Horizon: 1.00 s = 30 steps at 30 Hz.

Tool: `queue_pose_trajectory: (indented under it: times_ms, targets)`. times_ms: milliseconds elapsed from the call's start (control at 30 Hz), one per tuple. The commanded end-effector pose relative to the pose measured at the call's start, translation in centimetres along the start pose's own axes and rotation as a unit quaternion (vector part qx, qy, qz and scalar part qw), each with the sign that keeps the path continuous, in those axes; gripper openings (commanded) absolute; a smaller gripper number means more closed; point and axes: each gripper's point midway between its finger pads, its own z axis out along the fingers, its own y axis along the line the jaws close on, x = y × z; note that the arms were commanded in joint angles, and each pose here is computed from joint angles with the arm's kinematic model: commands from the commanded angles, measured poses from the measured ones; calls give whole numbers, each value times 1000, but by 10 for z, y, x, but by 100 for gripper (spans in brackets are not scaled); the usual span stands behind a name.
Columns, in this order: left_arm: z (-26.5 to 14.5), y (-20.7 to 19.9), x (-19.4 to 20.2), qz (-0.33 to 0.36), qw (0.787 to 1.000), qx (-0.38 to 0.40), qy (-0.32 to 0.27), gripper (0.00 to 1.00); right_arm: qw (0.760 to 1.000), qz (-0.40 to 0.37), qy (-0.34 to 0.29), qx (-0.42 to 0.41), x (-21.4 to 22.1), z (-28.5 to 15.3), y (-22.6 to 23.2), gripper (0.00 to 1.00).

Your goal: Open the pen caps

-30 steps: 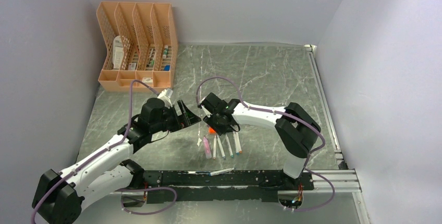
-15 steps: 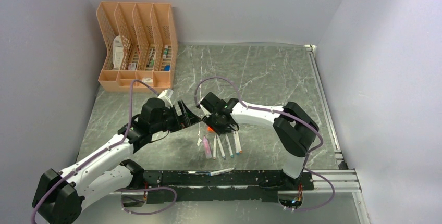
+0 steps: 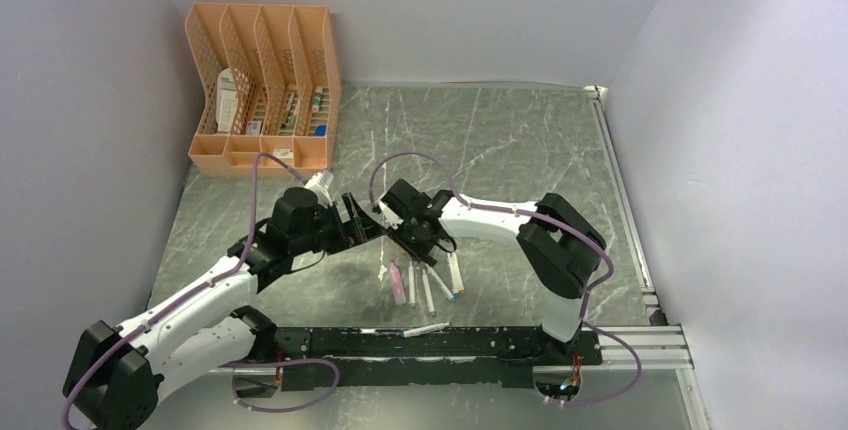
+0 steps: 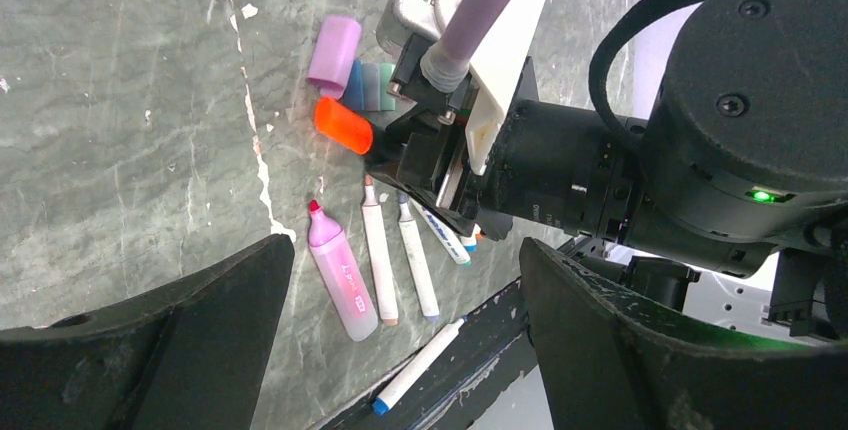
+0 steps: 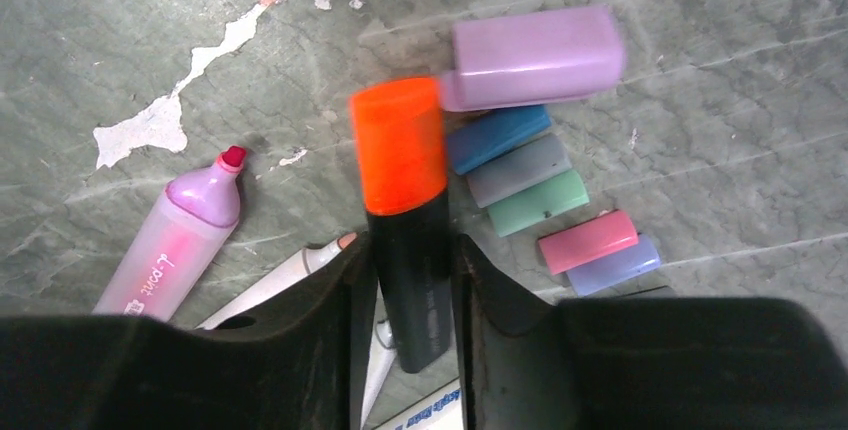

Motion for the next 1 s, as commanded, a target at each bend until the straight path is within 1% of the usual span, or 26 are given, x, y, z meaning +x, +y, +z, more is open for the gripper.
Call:
queue_pose_trajectory:
  times_ms: [0, 33, 167, 233, 300, 533, 667, 833, 900, 967]
  targets:
    - [-3, -19, -12, 14, 999, 28, -10, 94, 1000, -9, 18, 19, 9, 7, -6, 27]
    - [-3, -19, -12, 13, 999, 27, -9, 94, 1000, -9, 14, 24, 7, 5, -8, 24]
    - [-4, -20, -13, 13, 999, 28, -11, 94, 999, -7, -14, 46, -6, -9, -16, 20]
    - [-5, -21, -14, 16, 999, 28, -13, 95, 998, -5, -32, 58, -16, -21, -20, 18]
    - [-7, -24, -16, 20, 999, 33, -16, 96, 996, 1, -62, 70, -30, -38, -23, 15]
    - [-13, -35, -24, 25, 998, 53, -34, 100, 985, 23, -163, 44, -69, -106, -15, 13]
    - [-18, -45, -25, 28, 995, 82, -42, 100, 979, 56, -196, 3, -76, -130, 0, 13]
    - [-26, -62, -30, 28, 988, 134, -66, 100, 963, 109, -231, -88, -70, -142, 31, 13]
    - [-24, -59, -29, 25, 989, 129, -66, 100, 961, 120, -230, -90, -63, -134, 32, 14]
    - [-21, -55, -27, 22, 990, 123, -59, 100, 970, 125, -201, -63, -49, -118, 24, 19]
